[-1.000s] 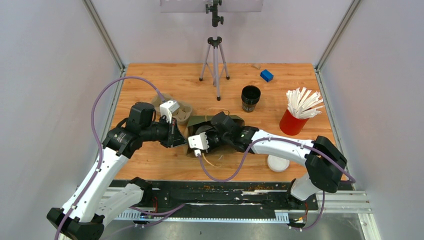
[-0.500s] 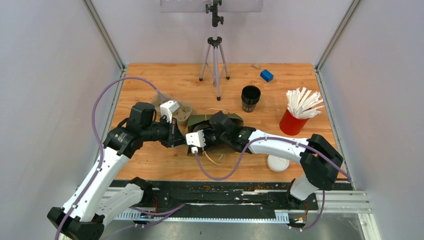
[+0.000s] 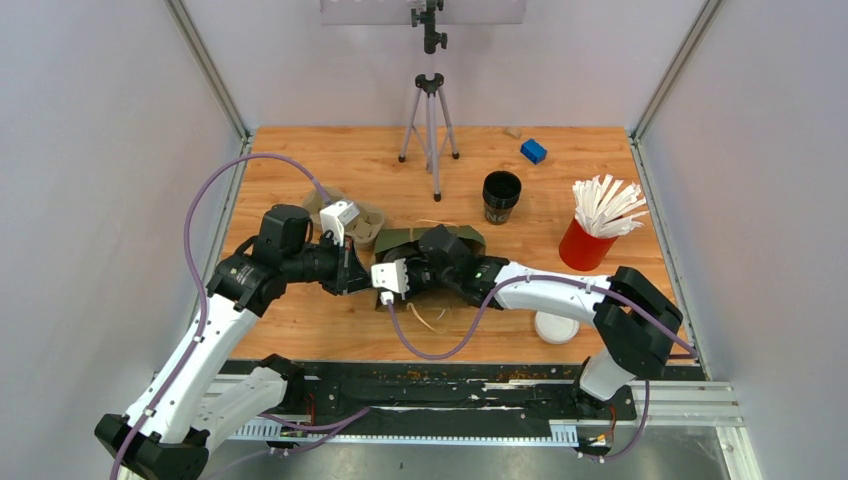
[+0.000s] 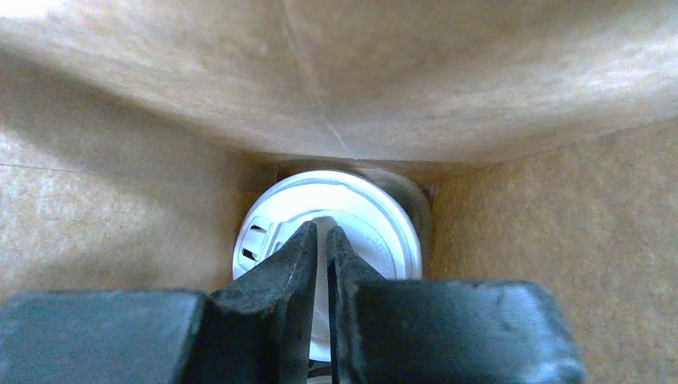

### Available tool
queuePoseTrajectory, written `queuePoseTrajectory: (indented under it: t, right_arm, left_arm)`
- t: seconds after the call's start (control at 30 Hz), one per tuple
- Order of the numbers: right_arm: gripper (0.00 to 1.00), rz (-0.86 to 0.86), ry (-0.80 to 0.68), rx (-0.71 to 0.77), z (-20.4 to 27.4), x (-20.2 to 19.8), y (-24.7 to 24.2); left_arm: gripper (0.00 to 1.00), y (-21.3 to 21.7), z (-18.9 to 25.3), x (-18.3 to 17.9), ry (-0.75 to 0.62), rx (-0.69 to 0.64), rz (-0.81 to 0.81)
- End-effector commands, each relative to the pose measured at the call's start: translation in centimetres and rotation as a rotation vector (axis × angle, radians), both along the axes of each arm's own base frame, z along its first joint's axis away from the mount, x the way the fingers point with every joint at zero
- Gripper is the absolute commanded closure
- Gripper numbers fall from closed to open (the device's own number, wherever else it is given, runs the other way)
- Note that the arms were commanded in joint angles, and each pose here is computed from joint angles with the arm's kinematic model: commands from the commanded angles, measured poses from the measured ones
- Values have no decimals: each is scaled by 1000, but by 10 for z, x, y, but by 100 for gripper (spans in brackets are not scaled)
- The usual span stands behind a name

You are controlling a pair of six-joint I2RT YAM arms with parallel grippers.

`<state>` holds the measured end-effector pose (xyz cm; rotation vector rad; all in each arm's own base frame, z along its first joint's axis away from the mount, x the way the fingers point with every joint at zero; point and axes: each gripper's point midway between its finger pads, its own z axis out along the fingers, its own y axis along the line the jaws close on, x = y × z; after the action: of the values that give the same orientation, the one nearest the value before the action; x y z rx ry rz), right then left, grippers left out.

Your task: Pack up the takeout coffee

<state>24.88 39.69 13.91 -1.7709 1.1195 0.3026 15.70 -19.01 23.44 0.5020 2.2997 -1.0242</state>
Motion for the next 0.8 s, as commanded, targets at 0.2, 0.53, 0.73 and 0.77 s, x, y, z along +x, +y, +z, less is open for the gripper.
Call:
queuePoseTrajectory:
  t: [0.2,0.53,0.73,0.77]
  right_arm:
    - [90,-81,9,23,-6,15,-13]
    - [90,-60,-6,64,16,11,-13]
    - [90,-85,-16,40,8,14,-19]
    - [90,-91,-16,33,5,15,-20]
  left_arm:
    - [100,-3,5,-3,-13,-20,-18]
    - [100,-2,6,-2,-14,-15,-15]
    - [100,-3,6,-1,-13,-20,-12]
    - [100,-3,6,-1,-11,-21,-12]
